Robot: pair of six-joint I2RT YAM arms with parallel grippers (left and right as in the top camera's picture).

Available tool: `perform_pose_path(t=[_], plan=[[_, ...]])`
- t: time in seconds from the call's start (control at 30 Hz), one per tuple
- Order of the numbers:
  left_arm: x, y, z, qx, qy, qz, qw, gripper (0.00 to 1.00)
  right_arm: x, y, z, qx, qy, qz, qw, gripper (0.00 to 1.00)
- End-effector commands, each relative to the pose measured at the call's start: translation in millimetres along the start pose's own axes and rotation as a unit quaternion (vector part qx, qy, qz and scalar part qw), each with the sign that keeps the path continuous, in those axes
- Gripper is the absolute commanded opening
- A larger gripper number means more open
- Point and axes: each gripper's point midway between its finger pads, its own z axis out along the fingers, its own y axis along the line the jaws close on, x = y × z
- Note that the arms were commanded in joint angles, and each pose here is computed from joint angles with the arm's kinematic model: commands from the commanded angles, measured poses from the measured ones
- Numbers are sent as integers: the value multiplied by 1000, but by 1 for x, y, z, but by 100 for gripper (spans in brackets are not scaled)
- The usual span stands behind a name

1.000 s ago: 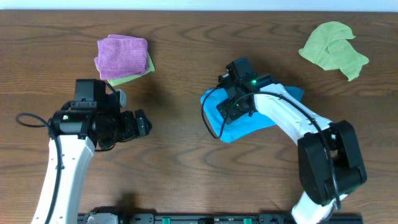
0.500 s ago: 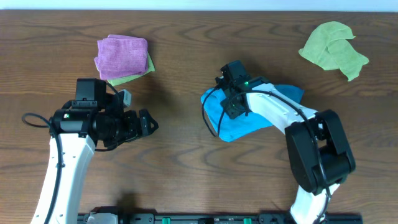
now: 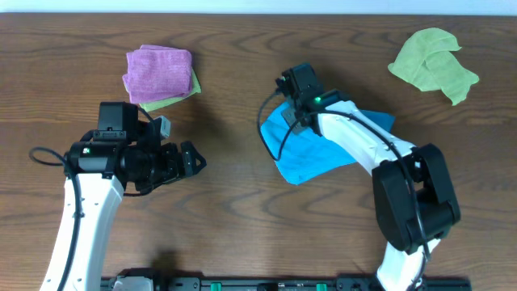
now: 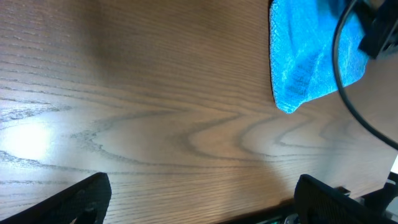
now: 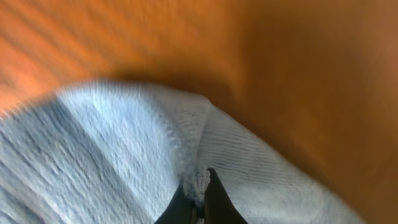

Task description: Fold the cloth

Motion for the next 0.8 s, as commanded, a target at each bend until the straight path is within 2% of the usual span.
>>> perform_pose_path(t=[0.0,0.2,0.37,0.4,0.5,0.67,0.77], plan=[[-5,-6,-5,8,-8,1,1000,95,-48,-4,-27,36,-73,-1,997,1],[-8,-7,-5,11,-15,0,1000,95,-122,-1,-48,56,-203,-8,978,1],[-14,-9,-5,14,-26,-5,1000,95,-146,4,-19,59,-219,-3,974,2],[-15,-9,-5,14,-27,-4,1000,96,-150,5,-13,59,-218,-3,974,8],[-15,-9,-5,13,-29,-3,999,95,-160,7,-6,62,-223,10,973,72],[-20,-7,-5,8,-37,0,999,95,-161,0,-27,84,-219,17,972,90],[-25,-9,-6,11,-48,6,999,95,-153,-5,-45,82,-203,32,975,96]])
